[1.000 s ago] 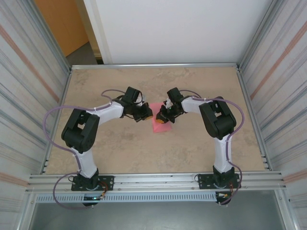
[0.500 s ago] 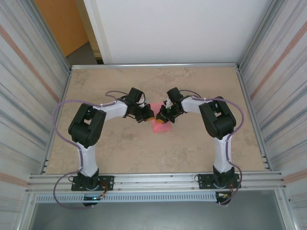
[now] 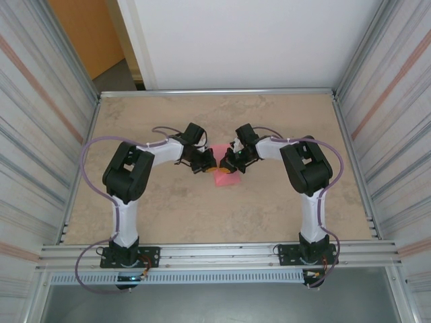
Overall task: Fold a paper plane with a square sheet of paper (pick it up from the middle)
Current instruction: Fold the triangle a second time at the center of the table.
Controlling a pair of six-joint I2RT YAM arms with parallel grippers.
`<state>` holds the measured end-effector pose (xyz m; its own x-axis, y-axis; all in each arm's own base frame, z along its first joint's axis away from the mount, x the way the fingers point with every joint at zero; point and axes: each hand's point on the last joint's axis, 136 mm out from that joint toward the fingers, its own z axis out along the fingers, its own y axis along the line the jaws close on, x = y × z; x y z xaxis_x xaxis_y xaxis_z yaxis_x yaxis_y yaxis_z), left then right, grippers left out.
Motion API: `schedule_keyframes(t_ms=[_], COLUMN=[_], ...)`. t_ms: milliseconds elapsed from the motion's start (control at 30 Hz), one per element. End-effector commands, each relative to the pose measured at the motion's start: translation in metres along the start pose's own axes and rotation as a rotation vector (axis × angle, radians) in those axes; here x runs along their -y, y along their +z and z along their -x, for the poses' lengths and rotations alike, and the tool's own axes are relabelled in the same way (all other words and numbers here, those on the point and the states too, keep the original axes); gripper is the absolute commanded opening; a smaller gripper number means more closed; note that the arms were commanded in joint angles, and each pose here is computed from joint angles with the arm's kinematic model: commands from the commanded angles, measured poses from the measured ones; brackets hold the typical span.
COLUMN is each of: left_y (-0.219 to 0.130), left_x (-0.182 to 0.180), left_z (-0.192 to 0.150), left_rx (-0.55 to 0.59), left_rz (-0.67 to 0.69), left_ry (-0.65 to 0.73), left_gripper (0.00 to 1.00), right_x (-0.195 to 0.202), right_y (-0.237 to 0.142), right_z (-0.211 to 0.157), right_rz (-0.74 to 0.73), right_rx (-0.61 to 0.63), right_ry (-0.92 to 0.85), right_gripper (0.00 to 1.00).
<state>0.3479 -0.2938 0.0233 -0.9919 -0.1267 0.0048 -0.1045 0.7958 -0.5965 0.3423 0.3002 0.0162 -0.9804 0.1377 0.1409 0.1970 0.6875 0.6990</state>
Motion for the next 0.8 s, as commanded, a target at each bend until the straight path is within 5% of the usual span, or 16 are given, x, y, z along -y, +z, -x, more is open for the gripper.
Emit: schedule_keyframes(t_ms=[0, 200, 767], left_y=[0.006, 0.009, 0.002], left_x=[-0.016, -0.027, -0.015], left_z=[-0.008, -0.010, -0.003], left_rx=[-0.037, -0.053, -0.039], left_rz=[0.084, 0.128, 0.115], left_ry=[0.001, 0.002, 0.022], left_gripper=[0.00, 0.00, 0.00], right_x=[0.010, -0.015, 0.050], right_y=[-0.005, -0.028, -0.013], right_z=[0.001, 0.011, 0.012], right_rz=[-0.023, 0.054, -0.124], right_rx=[0.037, 0.087, 0.079], right_ry=[0.042, -0.021, 0.011], right_gripper=[0.00, 0.00, 0.00])
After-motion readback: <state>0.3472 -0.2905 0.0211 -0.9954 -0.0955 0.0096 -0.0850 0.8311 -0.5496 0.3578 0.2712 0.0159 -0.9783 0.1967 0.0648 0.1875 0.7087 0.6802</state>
